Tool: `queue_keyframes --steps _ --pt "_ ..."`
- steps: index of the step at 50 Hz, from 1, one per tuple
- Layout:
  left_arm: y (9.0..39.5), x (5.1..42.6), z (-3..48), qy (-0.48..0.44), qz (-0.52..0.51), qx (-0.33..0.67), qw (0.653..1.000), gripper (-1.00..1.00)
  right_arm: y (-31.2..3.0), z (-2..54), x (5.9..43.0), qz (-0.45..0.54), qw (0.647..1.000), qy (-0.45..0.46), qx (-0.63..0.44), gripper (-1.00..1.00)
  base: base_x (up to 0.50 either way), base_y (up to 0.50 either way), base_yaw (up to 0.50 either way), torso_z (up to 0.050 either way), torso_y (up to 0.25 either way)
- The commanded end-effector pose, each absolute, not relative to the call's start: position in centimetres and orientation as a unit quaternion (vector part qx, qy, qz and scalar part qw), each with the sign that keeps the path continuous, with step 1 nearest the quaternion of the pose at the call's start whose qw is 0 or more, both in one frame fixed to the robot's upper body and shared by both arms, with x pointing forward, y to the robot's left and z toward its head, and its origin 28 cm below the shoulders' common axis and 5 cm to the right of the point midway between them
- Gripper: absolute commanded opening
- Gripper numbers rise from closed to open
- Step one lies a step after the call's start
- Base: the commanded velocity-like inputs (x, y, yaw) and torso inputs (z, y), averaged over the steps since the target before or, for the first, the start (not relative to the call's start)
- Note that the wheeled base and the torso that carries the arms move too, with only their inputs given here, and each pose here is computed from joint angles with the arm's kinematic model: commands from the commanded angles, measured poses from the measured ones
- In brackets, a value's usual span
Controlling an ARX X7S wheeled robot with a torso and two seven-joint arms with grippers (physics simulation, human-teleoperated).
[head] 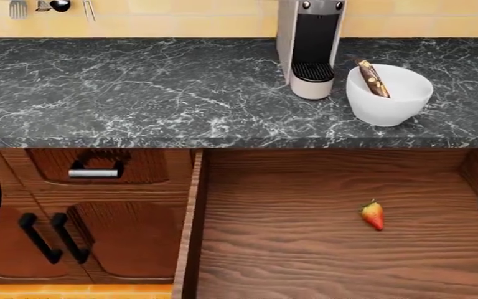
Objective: Place the bar in the bowl and close the drawer.
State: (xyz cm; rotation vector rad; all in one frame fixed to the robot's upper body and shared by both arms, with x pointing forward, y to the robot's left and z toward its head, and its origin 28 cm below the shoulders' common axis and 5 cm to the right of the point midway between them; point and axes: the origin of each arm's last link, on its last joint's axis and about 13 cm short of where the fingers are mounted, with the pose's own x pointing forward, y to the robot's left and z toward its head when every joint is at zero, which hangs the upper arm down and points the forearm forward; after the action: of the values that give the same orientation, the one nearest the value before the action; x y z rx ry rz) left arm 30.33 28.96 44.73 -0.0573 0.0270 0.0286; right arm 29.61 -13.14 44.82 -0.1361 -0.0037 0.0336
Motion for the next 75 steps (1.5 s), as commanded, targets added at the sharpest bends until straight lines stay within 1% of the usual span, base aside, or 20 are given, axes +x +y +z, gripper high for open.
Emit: queue_keyframes --steps 1,5,12,18,27,33,39,46,51,62,71,75 --pt "29.2 29.8 44.5 0.014 0.003 -0.028 0.999 1.0 -13.7 44.4 28.5 0.022 0.996 0.008 -0.082 1.0 -0.09 0.5 0.0 0.0 0.0" --pt "29.5 29.0 44.1 0.013 -0.007 -0.028 1.0 1.0 -14.3 44.0 27.4 0.022 0.996 0.018 -0.088 1.0 -0.09 0.5 0.0 0.0 0.0" --pt "29.7 26.1 42.8 0.003 -0.04 -0.025 0.999 1.0 -15.5 42.5 24.6 0.025 0.995 0.037 -0.094 1.0 -0.08 0.5 0.0 0.0 0.0" --pt "29.7 24.6 41.9 -0.001 -0.058 -0.024 0.998 1.0 -16.0 41.6 23.4 0.027 0.994 0.045 -0.096 1.0 -0.08 0.5 0.0 0.0 0.0" --pt "29.3 25.0 41.7 0.008 -0.068 -0.02 0.997 1.0 -15.9 41.2 23.3 0.03 0.993 0.052 -0.102 1.0 -0.08 0.5 0.0 0.0 0.0" --pt "29.2 25.4 41.4 0.026 -0.082 -0.013 0.996 1.0 -15.9 40.9 23.4 0.042 0.99 0.074 -0.11 1.0 -0.07 0.5 0.0 0.0 0.0" --pt "28.7 26.6 40.2 0.074 -0.1 0.009 0.992 1.0 -16.2 39.7 24.3 0.06 0.983 0.126 -0.118 1.0 -0.06 0.5 0.0 0.0 0.0" --pt "28.2 28.8 37.3 0.137 -0.116 0.032 0.983 1.0 -16.5 36.9 25.8 0.083 0.968 0.193 -0.135 1.0 -0.04 0.5 0.0 0.0 0.0" --pt "27.9 29.6 35.8 0.168 -0.129 0.042 0.976 1.0 -16.6 35.2 26.7 0.087 0.961 0.221 -0.14 1.0 -0.02 0.5 0.0 0.0 0.0" --pt "28.1 29.7 34.7 0.192 -0.134 0.054 0.971 1.0 -16.5 34.0 26.8 0.1 0.952 0.245 -0.152 1.0 -0.01 0.5 0.0 0.0 0.0" --pt "28.1 29.2 35.0 0.184 -0.136 0.051 0.972 1.0 -16.5 34.2 26.5 0.102 0.951 0.245 -0.156 1.0 -0.01 0.5 0.0 0.0 0.0" --pt "28.0 28.9 35.2 0.18 -0.138 0.05 0.973 1.0 -16.6 34.5 26.3 0.093 0.955 0.239 -0.15 1.0 0.0 0.07 0.0 0.0 0.0"
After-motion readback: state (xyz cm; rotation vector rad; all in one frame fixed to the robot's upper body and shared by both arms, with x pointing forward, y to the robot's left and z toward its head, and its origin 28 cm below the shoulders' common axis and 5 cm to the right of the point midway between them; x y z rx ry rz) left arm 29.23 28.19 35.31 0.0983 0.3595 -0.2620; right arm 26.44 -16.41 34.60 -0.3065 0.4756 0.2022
